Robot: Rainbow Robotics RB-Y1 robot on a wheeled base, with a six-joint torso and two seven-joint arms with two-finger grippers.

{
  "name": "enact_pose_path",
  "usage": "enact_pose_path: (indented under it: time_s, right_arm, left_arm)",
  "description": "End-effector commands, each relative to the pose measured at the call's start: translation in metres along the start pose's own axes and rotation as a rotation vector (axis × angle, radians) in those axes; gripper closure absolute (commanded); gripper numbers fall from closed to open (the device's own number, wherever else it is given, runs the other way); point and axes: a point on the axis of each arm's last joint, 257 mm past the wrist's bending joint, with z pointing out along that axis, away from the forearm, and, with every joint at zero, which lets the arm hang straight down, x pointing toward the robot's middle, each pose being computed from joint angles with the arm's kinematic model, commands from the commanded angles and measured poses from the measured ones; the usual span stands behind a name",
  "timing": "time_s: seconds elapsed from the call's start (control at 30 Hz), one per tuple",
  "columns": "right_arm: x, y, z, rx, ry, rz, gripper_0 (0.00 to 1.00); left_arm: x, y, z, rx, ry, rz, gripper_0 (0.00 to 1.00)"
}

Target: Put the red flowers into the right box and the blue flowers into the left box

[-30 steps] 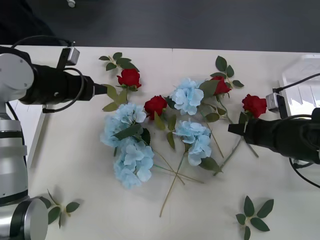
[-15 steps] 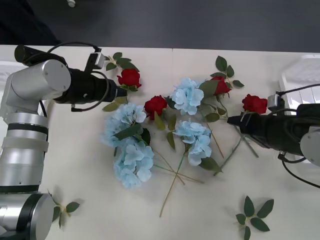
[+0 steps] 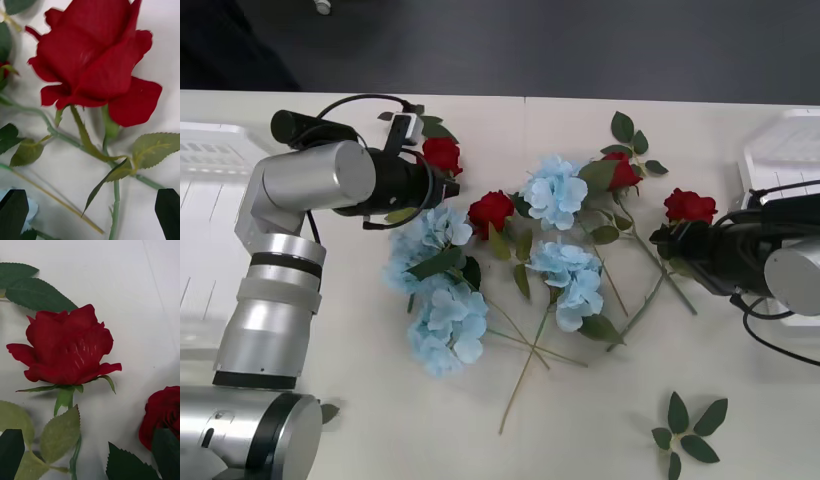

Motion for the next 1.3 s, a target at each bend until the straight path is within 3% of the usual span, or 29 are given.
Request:
enact_pose_path:
  time_s: [0.03, 0.33, 1.2, 1.23, 1.3]
  right_arm:
    - [-0.025, 0.012, -0.002, -0.004, -0.041, 0.067, 0.00]
    - [-0.051, -0.004, 0.013, 0.075, -0.105, 0.143, 0.00]
    - [-0.040, -0.030, 0.035, 0.146, -0.018, 0.219, 0.00]
    - [-0.040, -0.031, 0.036, 0.148, -0.018, 0.219, 0.00]
    - [-0.040, -0.033, 0.038, 0.158, -0.014, 0.219, 0.00]
  left_arm:
    - [-0.037, -0.008, 0.000, -0.024, -0.062, -0.006, 0.00]
    - [-0.037, -0.003, 0.020, -0.070, -0.048, 0.010, 0.00]
    - [-0.006, -0.012, 0.050, -0.103, 0.026, 0.114, 0.00]
    - [-0.006, -0.013, 0.050, -0.101, 0.026, 0.114, 0.03]
    - [-0.005, -0.013, 0.050, -0.099, 0.027, 0.113, 0.46]
